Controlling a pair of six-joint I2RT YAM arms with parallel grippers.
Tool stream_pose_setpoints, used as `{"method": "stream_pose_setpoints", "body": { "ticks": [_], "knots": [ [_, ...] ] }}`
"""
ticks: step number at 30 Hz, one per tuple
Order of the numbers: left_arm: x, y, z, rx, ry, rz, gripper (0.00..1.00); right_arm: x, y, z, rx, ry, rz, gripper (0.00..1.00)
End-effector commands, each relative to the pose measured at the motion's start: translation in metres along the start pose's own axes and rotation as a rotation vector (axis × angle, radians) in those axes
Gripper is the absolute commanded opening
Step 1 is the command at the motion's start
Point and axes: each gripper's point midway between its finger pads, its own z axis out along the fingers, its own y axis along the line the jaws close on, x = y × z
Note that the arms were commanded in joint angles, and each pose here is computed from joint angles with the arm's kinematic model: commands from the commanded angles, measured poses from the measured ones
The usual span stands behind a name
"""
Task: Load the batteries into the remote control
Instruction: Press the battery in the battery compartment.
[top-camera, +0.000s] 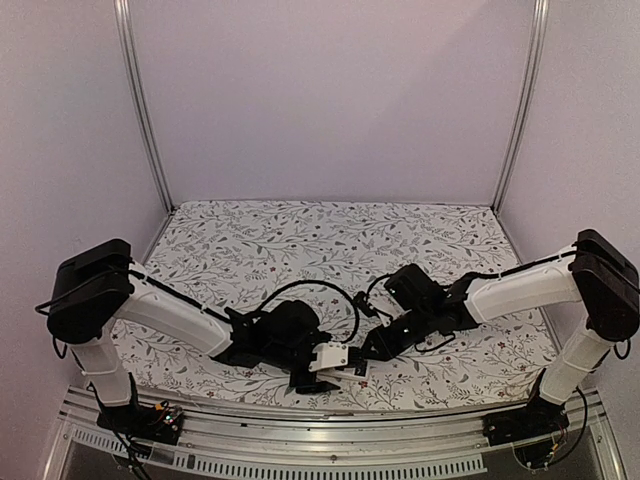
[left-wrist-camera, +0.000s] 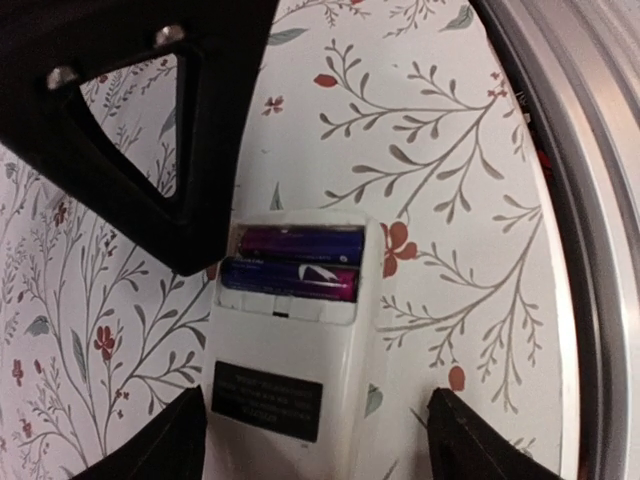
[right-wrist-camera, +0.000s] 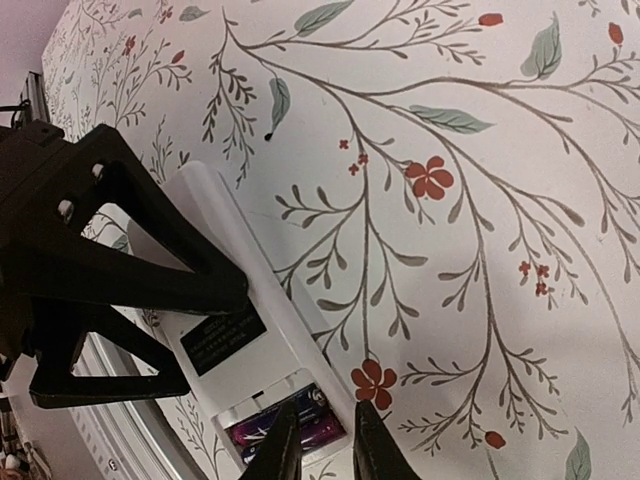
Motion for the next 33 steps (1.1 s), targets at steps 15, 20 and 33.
{"method": "stream_pose_setpoints", "body": {
  "ticks": [15, 20, 33],
  "knots": [
    [0.028, -0.012, -0.005, 0.170, 0.073, -0.160, 0.84, -0.018, 0.002, -0.028, 0.016, -0.083, 0.146, 0.17],
    [0.040, -0.008, 0.000, 0.147, 0.139, -0.192, 0.83, -0.016, 0.000, -0.032, 0.034, -0.082, 0.174, 0.19],
    [0.035, 0.005, 0.001, 0.066, 0.104, -0.240, 0.65, -0.012, 0.003, -0.018, 0.006, -0.039, 0.248, 0.13]
  ]
}}
